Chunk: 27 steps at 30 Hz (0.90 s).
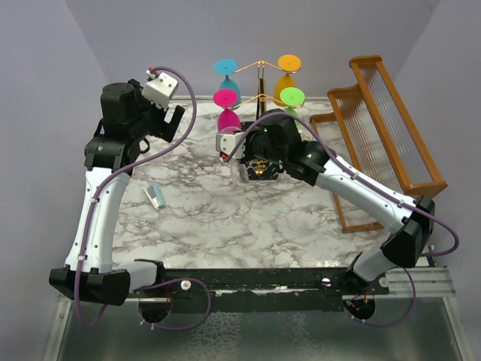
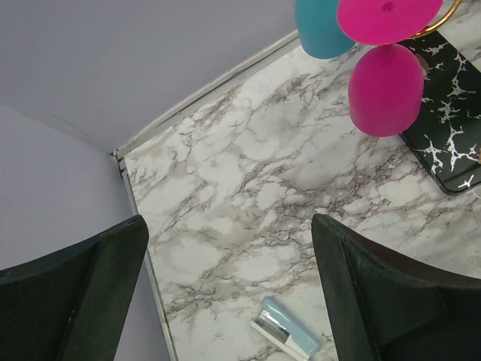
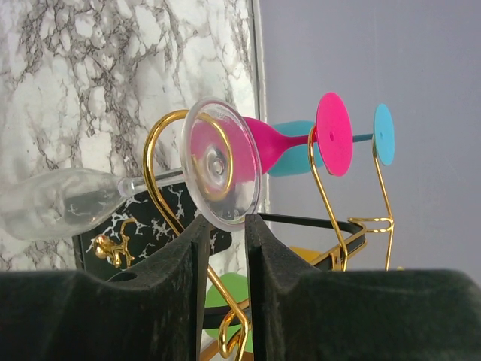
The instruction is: Place the wine glass upside down on the wine glass rack
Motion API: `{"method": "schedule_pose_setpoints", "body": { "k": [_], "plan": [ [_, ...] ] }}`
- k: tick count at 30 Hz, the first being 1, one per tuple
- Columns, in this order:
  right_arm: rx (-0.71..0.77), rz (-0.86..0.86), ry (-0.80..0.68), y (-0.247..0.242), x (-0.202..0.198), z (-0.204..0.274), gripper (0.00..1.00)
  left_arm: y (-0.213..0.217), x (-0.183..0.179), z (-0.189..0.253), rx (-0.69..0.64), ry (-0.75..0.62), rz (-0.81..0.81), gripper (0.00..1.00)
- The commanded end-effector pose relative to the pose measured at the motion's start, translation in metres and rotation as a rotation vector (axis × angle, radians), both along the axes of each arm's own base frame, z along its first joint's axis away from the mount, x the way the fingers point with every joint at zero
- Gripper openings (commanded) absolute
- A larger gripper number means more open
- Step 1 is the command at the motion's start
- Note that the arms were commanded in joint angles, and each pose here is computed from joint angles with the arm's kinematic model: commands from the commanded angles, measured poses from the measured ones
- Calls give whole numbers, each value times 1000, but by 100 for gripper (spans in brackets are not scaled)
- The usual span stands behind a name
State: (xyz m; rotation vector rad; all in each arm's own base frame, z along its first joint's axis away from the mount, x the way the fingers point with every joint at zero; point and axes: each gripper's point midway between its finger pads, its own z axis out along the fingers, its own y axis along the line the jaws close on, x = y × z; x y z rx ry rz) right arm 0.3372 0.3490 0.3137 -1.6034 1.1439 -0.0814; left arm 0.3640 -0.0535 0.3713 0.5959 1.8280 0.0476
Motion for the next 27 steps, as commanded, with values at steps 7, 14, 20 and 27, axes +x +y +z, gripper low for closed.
{"method": "schedule_pose_setpoints", "body": {
  "k": [7,14,20,27],
  "plan": [
    [31,11,1,-5,-8,10,27,-4,-4,5,-21,-25,-26,93],
    [24,-3,-7,-8,-7,9,29,-5,-4,2,-22,-19,-32,93],
    [6,-40,-28,-17,-3,10,34,-5,-4,2,-23,-19,-34,93],
    [16,-63,-45,-26,-6,17,37,-6,-3,1,-24,-14,-35,93]
  ]
}}
